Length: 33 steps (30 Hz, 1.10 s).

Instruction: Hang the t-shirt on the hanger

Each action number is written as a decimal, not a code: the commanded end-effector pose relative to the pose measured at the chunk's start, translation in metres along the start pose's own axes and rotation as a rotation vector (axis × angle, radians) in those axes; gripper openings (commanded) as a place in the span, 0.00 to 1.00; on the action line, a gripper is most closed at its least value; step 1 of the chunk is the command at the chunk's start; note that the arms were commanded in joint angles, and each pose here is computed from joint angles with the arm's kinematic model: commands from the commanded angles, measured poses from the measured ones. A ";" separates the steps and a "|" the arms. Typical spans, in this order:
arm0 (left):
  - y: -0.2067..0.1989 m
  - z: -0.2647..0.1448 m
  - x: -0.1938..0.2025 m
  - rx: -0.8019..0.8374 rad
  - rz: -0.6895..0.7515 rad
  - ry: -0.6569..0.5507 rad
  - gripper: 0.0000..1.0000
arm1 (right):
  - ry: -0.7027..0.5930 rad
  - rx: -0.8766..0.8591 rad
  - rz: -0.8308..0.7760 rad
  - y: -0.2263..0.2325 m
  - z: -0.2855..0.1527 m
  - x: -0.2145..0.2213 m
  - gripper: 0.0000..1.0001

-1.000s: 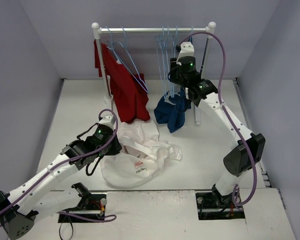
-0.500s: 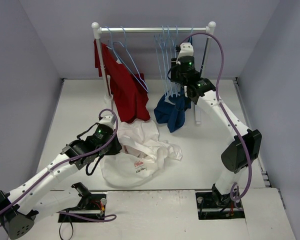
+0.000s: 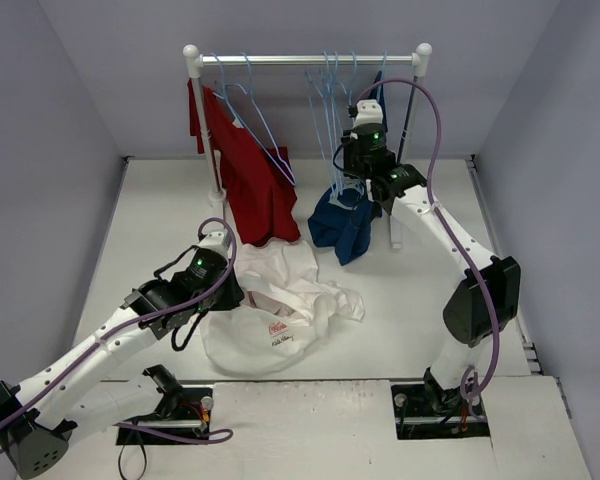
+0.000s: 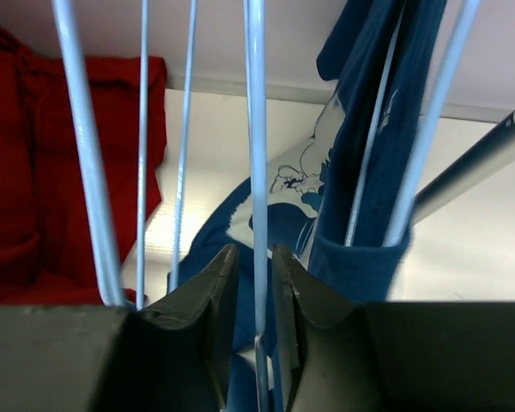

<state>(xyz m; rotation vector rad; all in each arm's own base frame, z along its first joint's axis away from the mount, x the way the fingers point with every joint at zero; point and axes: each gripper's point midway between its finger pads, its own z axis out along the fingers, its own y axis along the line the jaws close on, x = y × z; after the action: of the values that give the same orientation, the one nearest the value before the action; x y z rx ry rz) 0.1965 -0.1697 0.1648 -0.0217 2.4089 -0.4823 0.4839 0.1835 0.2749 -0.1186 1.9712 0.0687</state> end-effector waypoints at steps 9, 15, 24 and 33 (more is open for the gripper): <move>-0.010 -0.004 -0.011 0.043 -0.011 -0.039 0.00 | -0.162 -0.005 0.053 -0.012 -0.041 -0.052 0.15; -0.010 -0.004 -0.011 0.045 -0.013 -0.041 0.00 | -0.168 -0.009 0.053 -0.012 -0.043 -0.054 0.10; -0.010 -0.005 -0.010 0.048 -0.012 -0.038 0.00 | -0.153 -0.005 0.046 -0.011 -0.036 -0.049 0.11; -0.010 -0.004 -0.010 0.047 -0.014 -0.036 0.00 | -0.139 -0.016 0.038 -0.008 -0.029 -0.045 0.11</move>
<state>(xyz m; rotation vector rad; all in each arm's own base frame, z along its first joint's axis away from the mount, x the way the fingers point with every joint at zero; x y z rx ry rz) 0.1954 -0.1705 0.1662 -0.0190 2.4067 -0.4946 0.4672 0.1753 0.3002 -0.1092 1.9198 0.0885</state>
